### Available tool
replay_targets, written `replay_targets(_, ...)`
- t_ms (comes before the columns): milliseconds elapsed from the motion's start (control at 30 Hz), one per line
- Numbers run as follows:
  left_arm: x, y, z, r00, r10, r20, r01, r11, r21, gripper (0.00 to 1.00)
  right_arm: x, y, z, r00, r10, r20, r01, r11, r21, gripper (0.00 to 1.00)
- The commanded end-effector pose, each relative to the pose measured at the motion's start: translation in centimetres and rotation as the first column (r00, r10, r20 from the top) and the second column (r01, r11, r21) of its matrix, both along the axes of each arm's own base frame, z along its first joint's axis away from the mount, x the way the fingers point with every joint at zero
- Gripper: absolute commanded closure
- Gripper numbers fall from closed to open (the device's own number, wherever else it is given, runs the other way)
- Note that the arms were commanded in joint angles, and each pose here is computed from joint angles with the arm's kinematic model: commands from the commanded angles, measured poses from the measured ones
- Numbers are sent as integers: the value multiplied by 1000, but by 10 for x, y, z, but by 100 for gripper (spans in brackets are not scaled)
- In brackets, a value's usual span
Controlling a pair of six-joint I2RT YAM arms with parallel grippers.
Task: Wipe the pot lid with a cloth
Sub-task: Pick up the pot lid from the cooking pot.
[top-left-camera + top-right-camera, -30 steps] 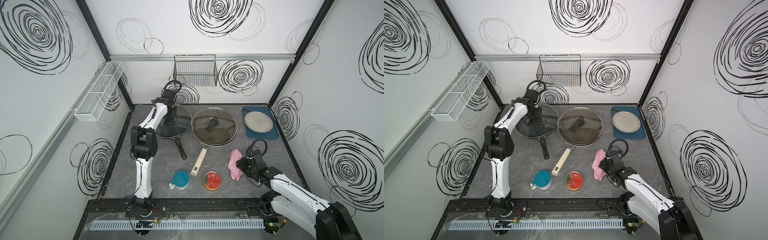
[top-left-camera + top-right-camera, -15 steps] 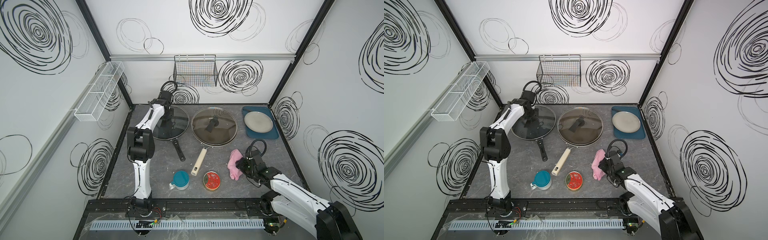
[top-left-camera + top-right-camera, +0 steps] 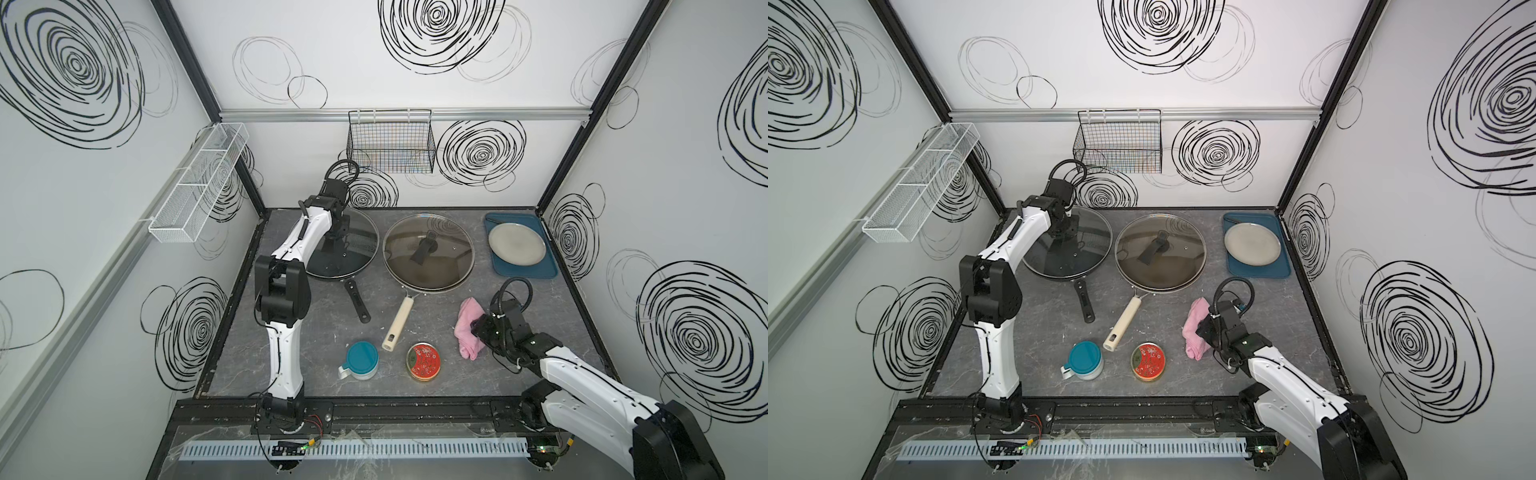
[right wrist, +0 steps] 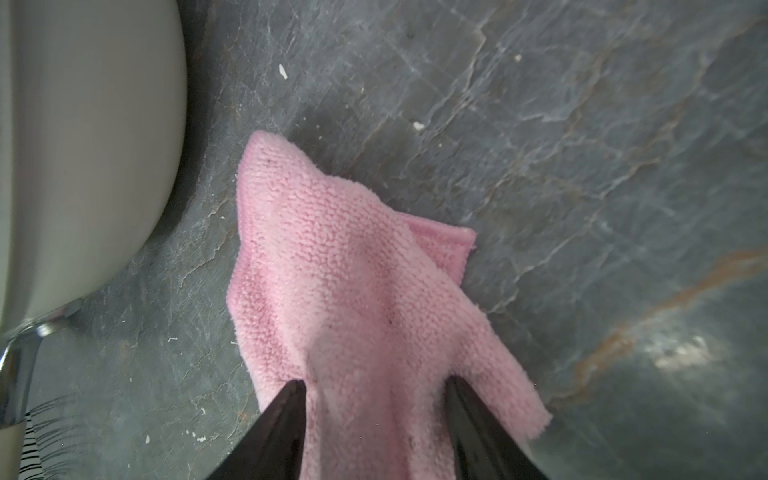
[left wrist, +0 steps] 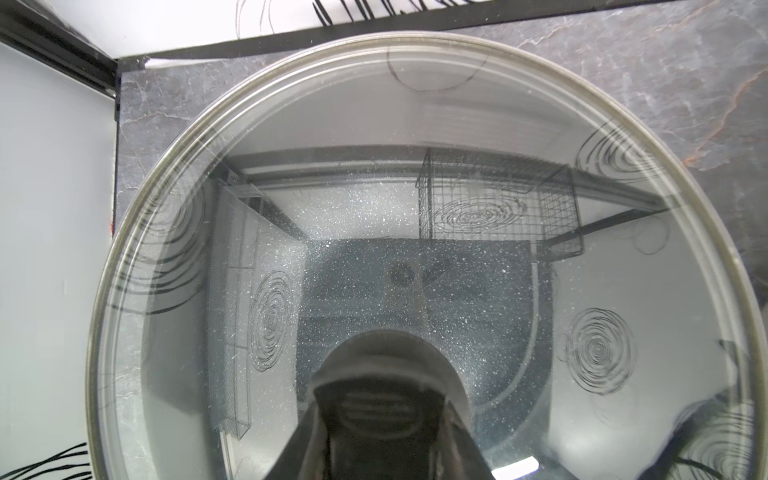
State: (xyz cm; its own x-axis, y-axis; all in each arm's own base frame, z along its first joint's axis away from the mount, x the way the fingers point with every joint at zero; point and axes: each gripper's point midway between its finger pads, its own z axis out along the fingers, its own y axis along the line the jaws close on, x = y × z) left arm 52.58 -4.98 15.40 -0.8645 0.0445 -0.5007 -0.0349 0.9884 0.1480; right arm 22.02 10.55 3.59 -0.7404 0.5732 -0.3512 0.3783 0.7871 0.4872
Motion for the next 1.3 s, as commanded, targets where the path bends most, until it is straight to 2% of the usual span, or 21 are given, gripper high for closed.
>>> replay_targets(0, 7, -9, 92, 976, -16, 217, 21, 1000, -21, 100, 5, 0, 7, 1000, 3, 20, -2, 1000, -21, 41)
replay_targets(233, 5, -15, 109, 968, -23, 249, 32, 999, -29, 100, 5, -3, 11, 1000, 12, 18, -11, 999, -51, 34)
replay_targets(567, -1, -18, 140, 953, -22, 303, 40, 998, -53, 100, 2, 5, 8, 998, 49, -27, -51, 995, -86, 34)
replay_targets(833, -9, -16, 165, 939, -21, 343, 43, 997, -58, 100, -4, 8, -7, 991, 58, -121, -72, 991, -117, 38)
replay_targets(933, -13, -17, 175, 933, -18, 359, 45, 997, -69, 100, -5, 7, -12, 989, 59, -138, -78, 987, -137, 49)
replay_targets(1067, -19, -17, 187, 926, -17, 378, 52, 995, -83, 100, -5, 5, -13, 988, 53, -145, -74, 986, -148, 73)
replay_targets(1167, -24, -21, 193, 924, -21, 383, 67, 992, -107, 100, -1, 5, -2, 992, 51, -114, -65, 989, -130, 90)
replay_targets(1267, -30, -26, 199, 918, -28, 395, 80, 990, -115, 100, 7, 6, 17, 997, 52, -55, -57, 994, -94, 99)
